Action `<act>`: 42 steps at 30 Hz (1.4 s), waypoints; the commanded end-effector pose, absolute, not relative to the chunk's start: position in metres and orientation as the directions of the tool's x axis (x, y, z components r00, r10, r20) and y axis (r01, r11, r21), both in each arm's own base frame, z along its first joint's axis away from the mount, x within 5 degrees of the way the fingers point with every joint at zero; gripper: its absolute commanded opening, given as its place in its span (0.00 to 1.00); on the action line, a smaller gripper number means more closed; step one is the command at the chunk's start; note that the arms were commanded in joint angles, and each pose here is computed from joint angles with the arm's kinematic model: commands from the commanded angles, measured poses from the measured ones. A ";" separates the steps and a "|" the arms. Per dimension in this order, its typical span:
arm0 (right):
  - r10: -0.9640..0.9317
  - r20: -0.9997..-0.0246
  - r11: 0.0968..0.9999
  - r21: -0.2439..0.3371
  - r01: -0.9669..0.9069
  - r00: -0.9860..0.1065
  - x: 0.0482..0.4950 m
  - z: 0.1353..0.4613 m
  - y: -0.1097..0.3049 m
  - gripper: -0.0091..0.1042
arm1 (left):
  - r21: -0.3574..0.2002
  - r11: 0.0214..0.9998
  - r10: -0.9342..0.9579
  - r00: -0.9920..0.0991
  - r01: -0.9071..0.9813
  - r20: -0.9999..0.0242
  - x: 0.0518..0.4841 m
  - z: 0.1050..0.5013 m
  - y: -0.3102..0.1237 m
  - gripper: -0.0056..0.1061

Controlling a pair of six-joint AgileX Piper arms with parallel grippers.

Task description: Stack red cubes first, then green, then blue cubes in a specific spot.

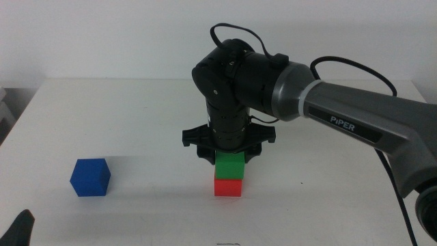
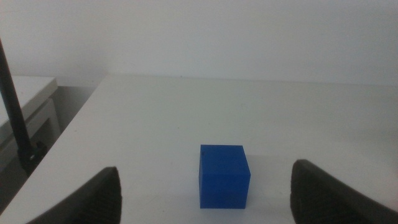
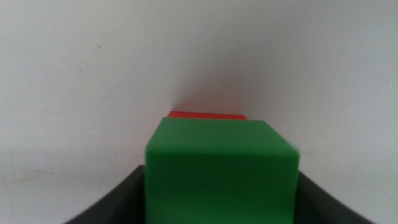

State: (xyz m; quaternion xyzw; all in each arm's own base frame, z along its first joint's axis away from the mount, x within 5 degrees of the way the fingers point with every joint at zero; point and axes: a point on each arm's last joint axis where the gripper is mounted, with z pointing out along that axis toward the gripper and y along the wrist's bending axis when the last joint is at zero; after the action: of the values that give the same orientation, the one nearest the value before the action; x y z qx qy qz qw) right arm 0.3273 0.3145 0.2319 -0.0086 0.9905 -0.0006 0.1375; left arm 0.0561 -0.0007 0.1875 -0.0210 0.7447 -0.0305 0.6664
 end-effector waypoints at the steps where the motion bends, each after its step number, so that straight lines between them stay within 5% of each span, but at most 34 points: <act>1: -0.009 -0.337 0.999 0.045 -0.026 -0.941 0.325 0.264 0.312 0.60 | -0.093 0.995 -0.093 -0.009 0.023 -0.996 0.055 0.197 -0.001 0.88; 8: -0.008 -0.335 0.999 0.046 -0.025 -0.942 0.325 0.264 0.312 0.91 | -0.093 0.995 -0.093 -0.009 0.023 -0.996 0.055 0.197 -0.001 0.88; 19: -0.013 -0.392 0.997 0.061 -0.040 -0.920 0.299 0.318 0.298 0.91 | -0.093 0.995 -0.093 -0.009 0.023 -0.996 0.055 0.197 -0.001 0.88; 26: -0.065 -0.483 0.980 0.132 -0.146 -0.873 0.265 0.383 0.272 0.91 | -0.093 0.995 -0.093 -0.009 0.023 -0.996 0.055 0.197 -0.001 0.88; 32: -0.305 -0.521 0.927 0.028 -0.374 -0.797 0.221 0.410 0.201 0.91 | -0.093 0.995 -0.093 -0.009 0.023 -0.996 0.055 0.197 -0.001 0.88; 42: -0.403 -0.778 0.763 0.006 -0.646 -0.483 0.100 0.418 0.077 0.91 | -0.093 0.995 -0.093 -0.009 0.023 -0.996 0.055 0.197 -0.001 0.88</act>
State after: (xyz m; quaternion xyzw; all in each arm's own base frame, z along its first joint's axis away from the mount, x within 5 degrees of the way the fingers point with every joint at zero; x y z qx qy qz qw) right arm 0.1139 0.0836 0.4099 -0.2936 0.8834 0.1225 0.3441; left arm 0.0561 -0.0007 0.1875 -0.0210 0.7447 -0.0305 0.6664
